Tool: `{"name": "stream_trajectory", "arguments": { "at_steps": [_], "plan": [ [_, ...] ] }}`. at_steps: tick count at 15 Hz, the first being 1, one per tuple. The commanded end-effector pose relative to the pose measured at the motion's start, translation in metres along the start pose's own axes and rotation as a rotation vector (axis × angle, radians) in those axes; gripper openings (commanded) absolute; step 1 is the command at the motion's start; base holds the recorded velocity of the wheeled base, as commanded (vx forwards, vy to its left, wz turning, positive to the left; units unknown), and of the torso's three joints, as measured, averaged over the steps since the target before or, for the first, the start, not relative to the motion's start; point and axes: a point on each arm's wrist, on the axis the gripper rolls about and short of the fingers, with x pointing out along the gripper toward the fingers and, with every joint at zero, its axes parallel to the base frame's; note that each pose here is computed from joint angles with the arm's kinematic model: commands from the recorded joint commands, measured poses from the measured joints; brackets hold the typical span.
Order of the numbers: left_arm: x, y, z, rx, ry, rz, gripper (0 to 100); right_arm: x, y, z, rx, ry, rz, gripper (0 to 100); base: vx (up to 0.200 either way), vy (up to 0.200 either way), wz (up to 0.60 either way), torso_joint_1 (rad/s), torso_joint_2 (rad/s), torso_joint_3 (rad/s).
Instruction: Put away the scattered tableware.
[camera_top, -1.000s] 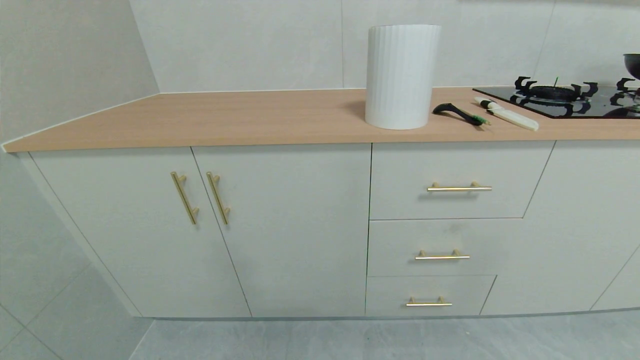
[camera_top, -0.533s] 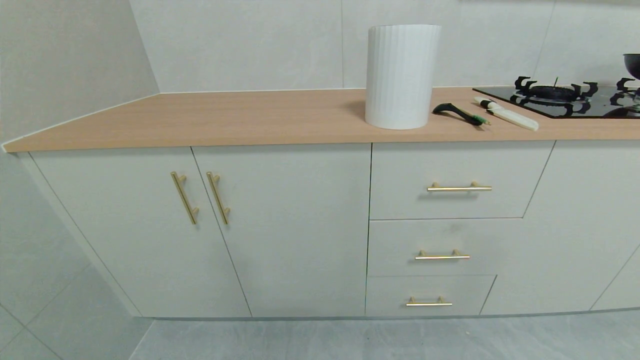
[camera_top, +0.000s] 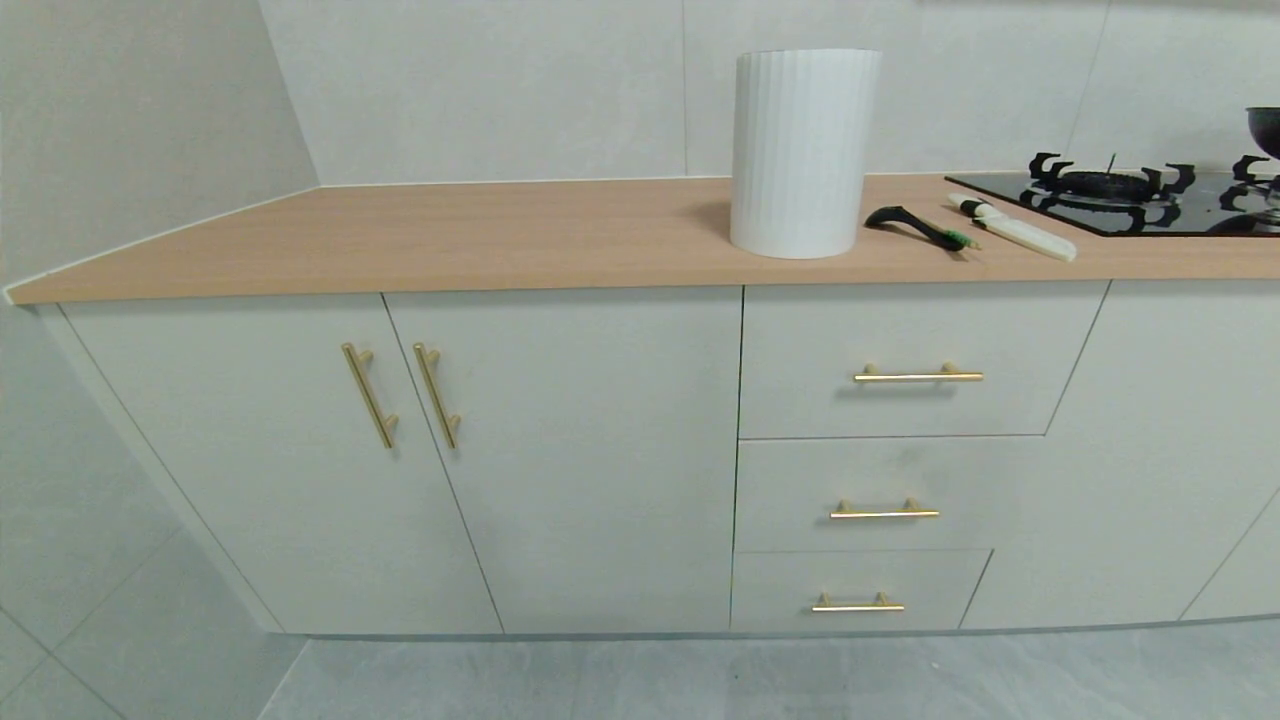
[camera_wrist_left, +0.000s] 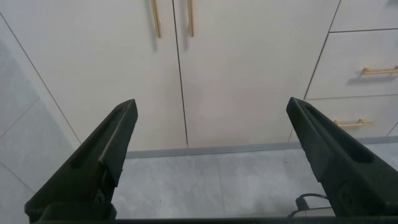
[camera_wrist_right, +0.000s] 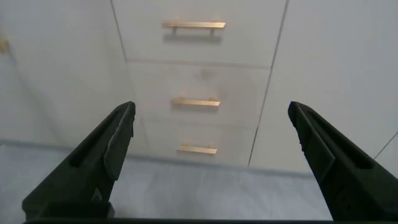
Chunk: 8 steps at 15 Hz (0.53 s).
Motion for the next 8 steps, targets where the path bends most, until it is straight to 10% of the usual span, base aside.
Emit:
{"name": "stream_trajectory", "arguments": {
  "at_steps": [1, 8],
  "plan": [
    [0.0, 0.0, 0.0, 0.0, 0.002, -0.001, 100, 0.069, -0.001, 0.034, 0.012, 0.255, 0.084, 100, 0.0, 0.0, 0.0, 0.0, 0.0, 0.0],
    [0.0, 0.0, 0.0, 0.0, 0.002, -0.001, 100, 0.208, -0.002, 0.02, 0.013, 0.403, 0.097, 100, 0.0, 0.0, 0.0, 0.0, 0.0, 0.0]
  ]
}}
